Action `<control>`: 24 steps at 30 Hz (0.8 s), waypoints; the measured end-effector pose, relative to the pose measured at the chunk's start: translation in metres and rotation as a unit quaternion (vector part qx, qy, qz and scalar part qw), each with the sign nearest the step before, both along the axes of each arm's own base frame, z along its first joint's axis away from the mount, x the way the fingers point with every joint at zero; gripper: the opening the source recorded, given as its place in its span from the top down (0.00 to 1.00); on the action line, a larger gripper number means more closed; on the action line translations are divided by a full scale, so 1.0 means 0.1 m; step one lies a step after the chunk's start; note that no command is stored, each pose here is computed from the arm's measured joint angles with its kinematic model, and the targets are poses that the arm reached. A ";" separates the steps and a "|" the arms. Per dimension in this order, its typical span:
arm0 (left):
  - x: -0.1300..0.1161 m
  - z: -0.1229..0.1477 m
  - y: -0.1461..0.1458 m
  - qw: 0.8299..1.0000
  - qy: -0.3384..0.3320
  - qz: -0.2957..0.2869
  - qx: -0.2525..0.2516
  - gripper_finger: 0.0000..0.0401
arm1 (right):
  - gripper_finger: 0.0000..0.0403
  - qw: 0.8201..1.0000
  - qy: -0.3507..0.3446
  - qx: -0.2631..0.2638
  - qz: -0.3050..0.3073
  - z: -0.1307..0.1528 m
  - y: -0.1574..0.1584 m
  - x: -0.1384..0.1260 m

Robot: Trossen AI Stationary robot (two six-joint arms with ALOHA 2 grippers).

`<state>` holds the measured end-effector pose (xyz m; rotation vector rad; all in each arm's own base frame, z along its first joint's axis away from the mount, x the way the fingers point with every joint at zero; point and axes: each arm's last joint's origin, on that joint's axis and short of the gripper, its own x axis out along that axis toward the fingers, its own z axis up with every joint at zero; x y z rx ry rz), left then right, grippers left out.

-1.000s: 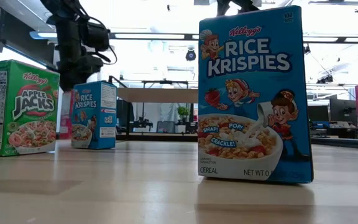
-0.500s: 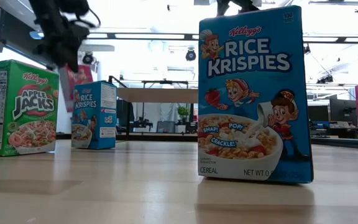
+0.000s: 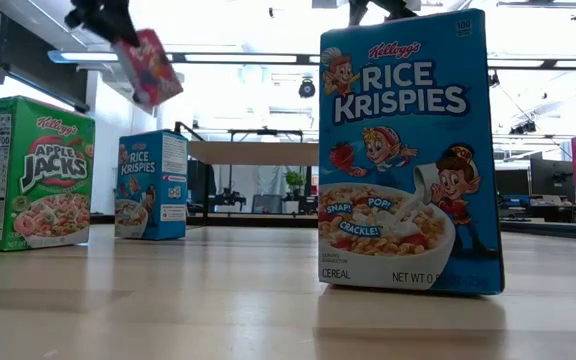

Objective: Stack cereal on shelf
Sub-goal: Put the left red cereal box on the shelf

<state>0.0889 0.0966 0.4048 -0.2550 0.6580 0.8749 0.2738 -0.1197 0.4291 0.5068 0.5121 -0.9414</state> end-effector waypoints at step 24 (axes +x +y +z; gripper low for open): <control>0.52 0.44 0.53 0.990 0.079 -0.096 0.065 0.63 | 0.40 1.000 -0.002 0.008 0.002 -0.01 0.00 0.00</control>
